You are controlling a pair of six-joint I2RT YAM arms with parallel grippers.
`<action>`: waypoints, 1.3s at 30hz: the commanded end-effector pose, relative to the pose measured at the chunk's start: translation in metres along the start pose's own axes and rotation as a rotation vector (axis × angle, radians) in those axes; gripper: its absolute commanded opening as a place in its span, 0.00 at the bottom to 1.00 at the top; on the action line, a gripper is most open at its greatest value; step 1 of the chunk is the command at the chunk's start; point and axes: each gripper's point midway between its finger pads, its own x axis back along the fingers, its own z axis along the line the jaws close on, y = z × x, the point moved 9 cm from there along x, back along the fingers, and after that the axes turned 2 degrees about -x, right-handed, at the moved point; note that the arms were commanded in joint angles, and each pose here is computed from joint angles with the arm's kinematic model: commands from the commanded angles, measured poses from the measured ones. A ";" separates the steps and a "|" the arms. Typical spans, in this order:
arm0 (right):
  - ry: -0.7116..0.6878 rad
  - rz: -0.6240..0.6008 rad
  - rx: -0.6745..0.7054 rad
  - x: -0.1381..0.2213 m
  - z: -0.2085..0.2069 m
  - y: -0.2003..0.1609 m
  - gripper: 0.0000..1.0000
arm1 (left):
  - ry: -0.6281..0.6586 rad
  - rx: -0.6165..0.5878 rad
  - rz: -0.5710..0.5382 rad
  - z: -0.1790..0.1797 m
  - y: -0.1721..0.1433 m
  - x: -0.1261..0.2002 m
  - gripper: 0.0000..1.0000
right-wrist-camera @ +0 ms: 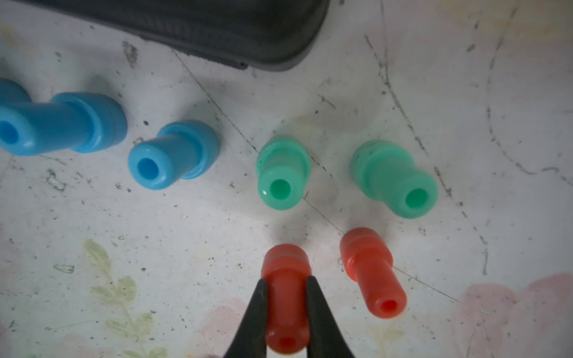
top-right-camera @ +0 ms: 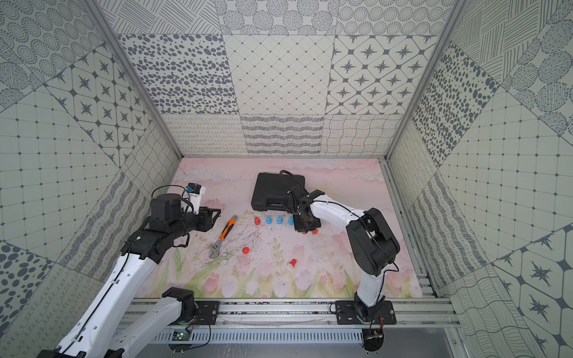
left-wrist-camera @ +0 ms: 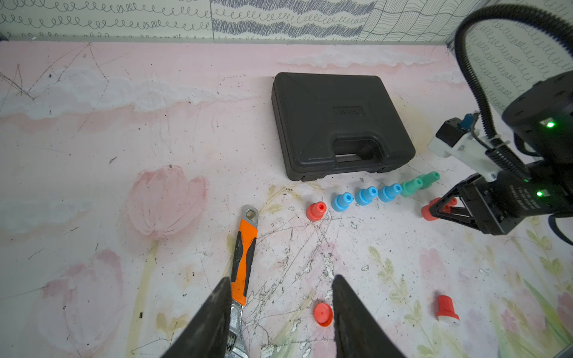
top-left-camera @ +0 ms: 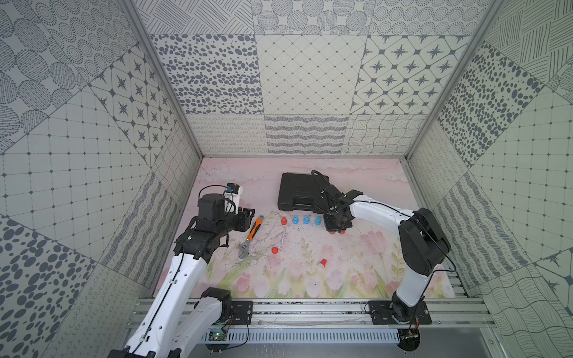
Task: Close the stamp cap
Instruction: Place the stamp at the center of the board.
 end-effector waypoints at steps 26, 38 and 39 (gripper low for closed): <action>0.034 -0.047 0.047 0.009 0.007 0.016 0.39 | 0.008 -0.021 0.000 0.001 0.001 -0.001 0.53; 0.117 -0.096 0.085 0.067 0.003 0.001 0.42 | 0.007 -0.021 -0.003 0.001 0.001 0.000 0.53; 0.134 -0.090 0.075 0.071 0.003 -0.002 0.42 | 0.008 -0.021 -0.004 0.001 0.001 0.000 0.53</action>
